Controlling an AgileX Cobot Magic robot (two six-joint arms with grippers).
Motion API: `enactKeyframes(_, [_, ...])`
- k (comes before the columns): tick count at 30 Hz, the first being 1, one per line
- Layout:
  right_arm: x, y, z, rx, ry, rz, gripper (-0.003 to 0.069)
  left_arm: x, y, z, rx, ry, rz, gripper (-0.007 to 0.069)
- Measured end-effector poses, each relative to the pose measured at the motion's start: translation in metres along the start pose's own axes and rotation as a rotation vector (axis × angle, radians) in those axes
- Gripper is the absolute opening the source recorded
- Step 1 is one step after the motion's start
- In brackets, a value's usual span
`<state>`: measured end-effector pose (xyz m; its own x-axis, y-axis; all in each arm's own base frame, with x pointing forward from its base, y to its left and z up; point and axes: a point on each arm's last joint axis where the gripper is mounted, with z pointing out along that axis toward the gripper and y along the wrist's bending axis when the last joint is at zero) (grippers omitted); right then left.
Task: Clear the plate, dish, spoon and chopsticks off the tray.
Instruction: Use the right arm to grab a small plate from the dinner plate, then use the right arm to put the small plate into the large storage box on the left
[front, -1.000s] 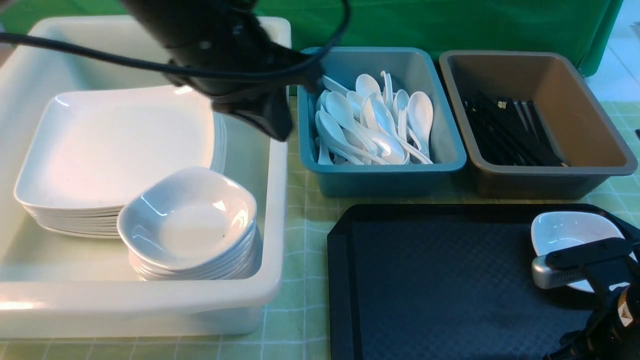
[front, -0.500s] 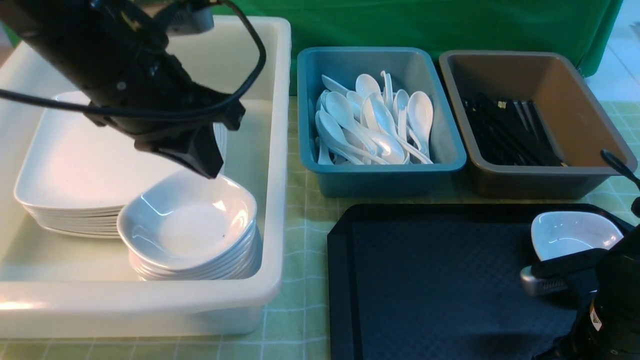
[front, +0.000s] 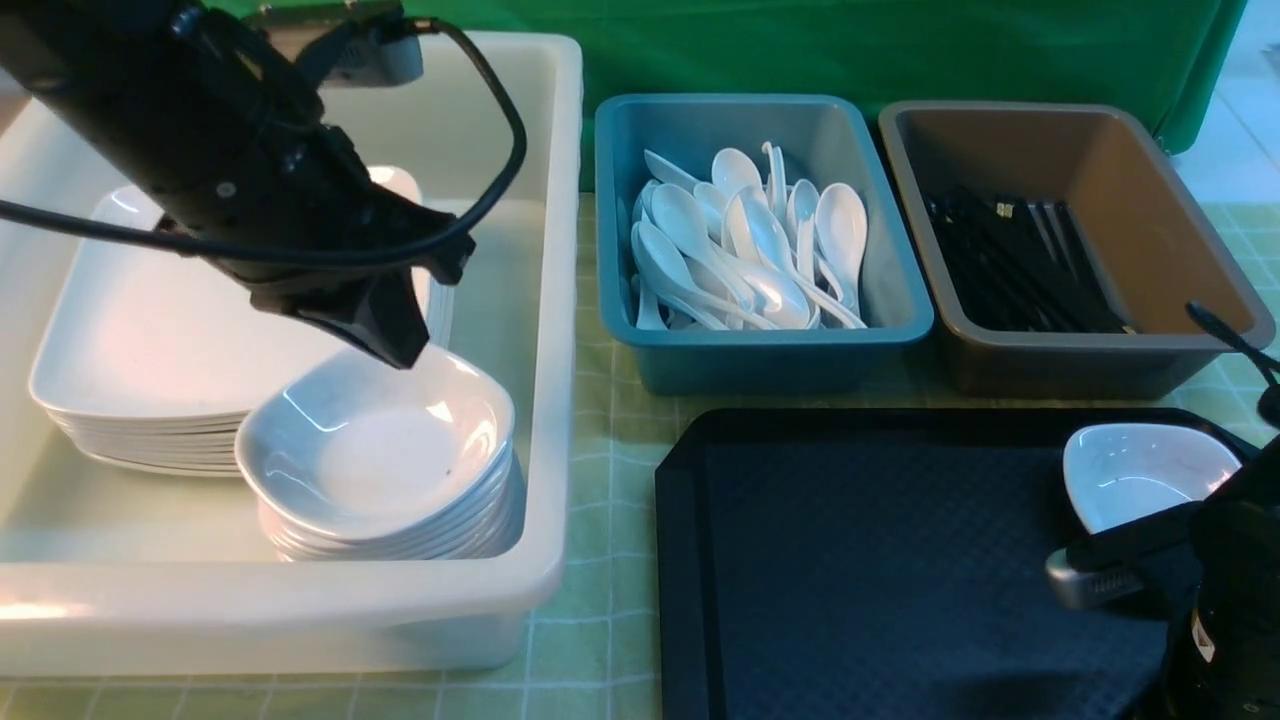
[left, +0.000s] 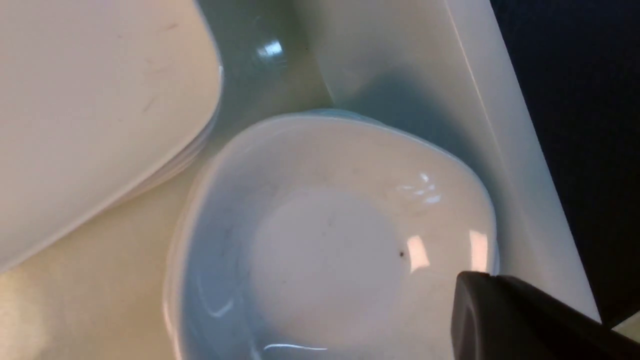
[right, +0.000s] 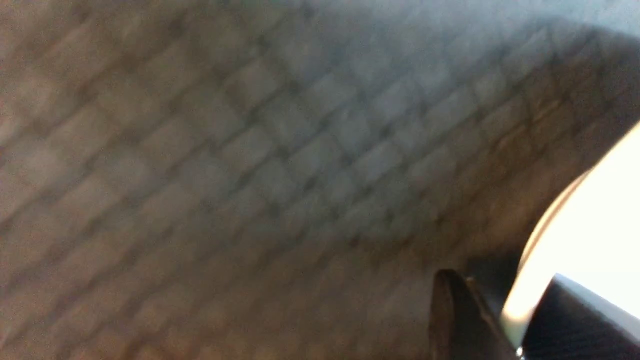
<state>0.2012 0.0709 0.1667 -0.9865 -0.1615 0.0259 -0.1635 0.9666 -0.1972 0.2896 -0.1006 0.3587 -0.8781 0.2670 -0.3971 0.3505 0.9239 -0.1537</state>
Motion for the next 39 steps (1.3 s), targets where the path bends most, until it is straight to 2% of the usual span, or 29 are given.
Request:
enactKeyframes(2, [0.003,-0.002,-0.017,-0.024,0.0,0.003,0.0085,0.002,0.003,-0.009,-0.029,-0.03,0.008,-0.0008])
enactKeyframes(5, [0.004,-0.006,-0.044,-0.05,-0.055,0.012,0.0036,0.004,0.011,-0.022,-0.047,-0.069,-0.006,-0.0008])
enactKeyframes(8, [0.007,-0.012,-0.088,-0.124,-0.178,0.038,0.0028,0.009,0.029,-0.037,-0.08,-0.111,-0.058,-0.0008])
enactKeyframes(9, [0.007,-0.012,-0.088,-0.124,-0.178,0.036,0.0028,0.01,0.032,-0.039,-0.083,-0.116,-0.067,-0.0008])
enactKeyframes(14, [0.018,-0.012,-0.162,-0.335,-0.41,0.01,0.0027,0.018,0.07,-0.058,-0.07,-0.182,-0.21,-0.0008])
enactKeyframes(16, [0.019,0.0,-0.194,-0.468,-0.531,-0.072,0.0027,0.021,0.085,-0.064,-0.031,-0.212,-0.261,-0.0008])
enactKeyframes(19, [0.017,0.023,-0.225,-0.592,-0.684,-0.194,0.0027,0.025,0.1,-0.072,0.015,-0.262,-0.328,-0.0008])
enactKeyframes(23, [0.01,0.069,-0.252,-0.692,-0.809,-0.368,0.0027,0.029,0.114,-0.079,0.03,-0.302,-0.374,-0.0008])
enactKeyframes(24, [0.007,0.093,-0.258,-0.711,-0.826,-0.453,0.0027,0.032,0.119,-0.081,0.024,-0.312,-0.385,-0.0008])
enactKeyframes(26, [0.002,0.13,-0.262,-0.7,-0.838,-0.575,0.0027,0.034,0.125,-0.083,0.016,-0.32,-0.404,-0.0008])
enactKeyframes(28, [-0.004,0.165,-0.262,-0.648,-0.843,-0.679,0.0027,0.036,0.129,-0.085,0.008,-0.324,-0.415,-0.0008])
enactKeyframes(30, [-0.017,0.2,-0.257,-0.538,-0.851,-0.767,0.0027,0.037,0.13,-0.085,0.004,-0.326,-0.42,-0.0008])
enactKeyframes(31, [-0.02,0.205,-0.256,-0.528,-0.851,-0.773,0.0027,0.037,0.131,-0.086,0.003,-0.326,-0.421,-0.0008])
enactKeyframes(33, [-0.031,0.234,-0.251,-0.428,-0.852,-0.831,0.0027,0.037,0.131,-0.086,0.002,-0.326,-0.423,-0.0008])
enactKeyframes(36, [-0.044,0.263,-0.246,-0.317,-0.853,-0.884,0.0027,0.037,0.131,-0.086,0.002,-0.326,-0.423,-0.0008])
enactKeyframes(39, [-0.051,0.279,-0.244,-0.254,-0.848,-0.906,0.0027,0.037,0.131,-0.086,0.002,-0.326,-0.423,-0.0008])
